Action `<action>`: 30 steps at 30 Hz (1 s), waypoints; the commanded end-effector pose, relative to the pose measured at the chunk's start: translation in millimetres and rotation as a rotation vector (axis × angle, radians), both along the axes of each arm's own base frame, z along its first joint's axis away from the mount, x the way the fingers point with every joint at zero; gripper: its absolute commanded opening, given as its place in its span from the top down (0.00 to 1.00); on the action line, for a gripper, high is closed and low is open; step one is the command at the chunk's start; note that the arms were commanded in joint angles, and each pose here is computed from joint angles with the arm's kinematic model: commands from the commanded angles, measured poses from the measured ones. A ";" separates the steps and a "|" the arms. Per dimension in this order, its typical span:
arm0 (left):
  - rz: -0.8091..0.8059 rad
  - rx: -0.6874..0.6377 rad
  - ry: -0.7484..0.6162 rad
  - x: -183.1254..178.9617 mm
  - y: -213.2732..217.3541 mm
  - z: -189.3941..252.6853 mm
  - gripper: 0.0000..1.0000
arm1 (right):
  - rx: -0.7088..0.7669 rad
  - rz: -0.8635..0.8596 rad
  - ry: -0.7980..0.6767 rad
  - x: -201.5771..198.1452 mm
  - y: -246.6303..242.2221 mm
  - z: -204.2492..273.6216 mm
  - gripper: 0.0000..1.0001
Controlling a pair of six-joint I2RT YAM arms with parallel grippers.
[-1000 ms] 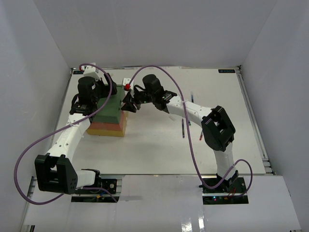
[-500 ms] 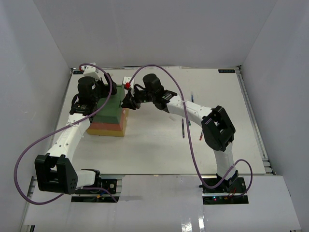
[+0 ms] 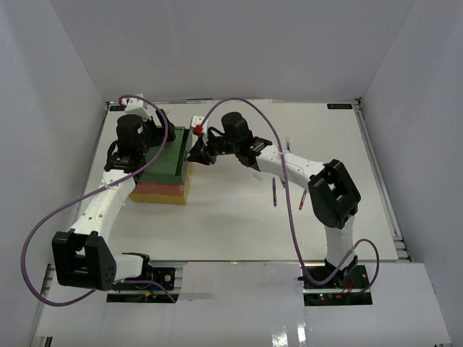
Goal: Sort the stationery into containers
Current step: Open the drawer in the storage box.
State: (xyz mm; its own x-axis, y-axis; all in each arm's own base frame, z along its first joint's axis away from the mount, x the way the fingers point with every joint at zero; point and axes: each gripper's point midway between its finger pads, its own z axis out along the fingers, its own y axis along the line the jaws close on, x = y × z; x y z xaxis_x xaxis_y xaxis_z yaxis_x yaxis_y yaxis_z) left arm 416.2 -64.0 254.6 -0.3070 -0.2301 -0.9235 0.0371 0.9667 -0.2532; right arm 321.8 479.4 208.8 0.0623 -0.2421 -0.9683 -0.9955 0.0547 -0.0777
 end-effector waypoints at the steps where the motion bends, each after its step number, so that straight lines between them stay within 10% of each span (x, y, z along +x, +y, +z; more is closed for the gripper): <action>1: -0.028 -0.015 0.209 -23.0 -5.1 -57.7 0.02 | 0.049 -0.015 -0.066 2.5 -19.7 32.2 0.92; 22: -0.035 -0.015 0.222 -22.0 -6.5 -62.2 0.02 | -0.007 -0.123 -0.054 4.3 -100.1 17.8 0.86; 30: -0.049 -0.019 0.215 -23.1 -8.8 -58.4 0.02 | -0.018 -0.196 -0.051 6.7 -114.9 23.2 0.36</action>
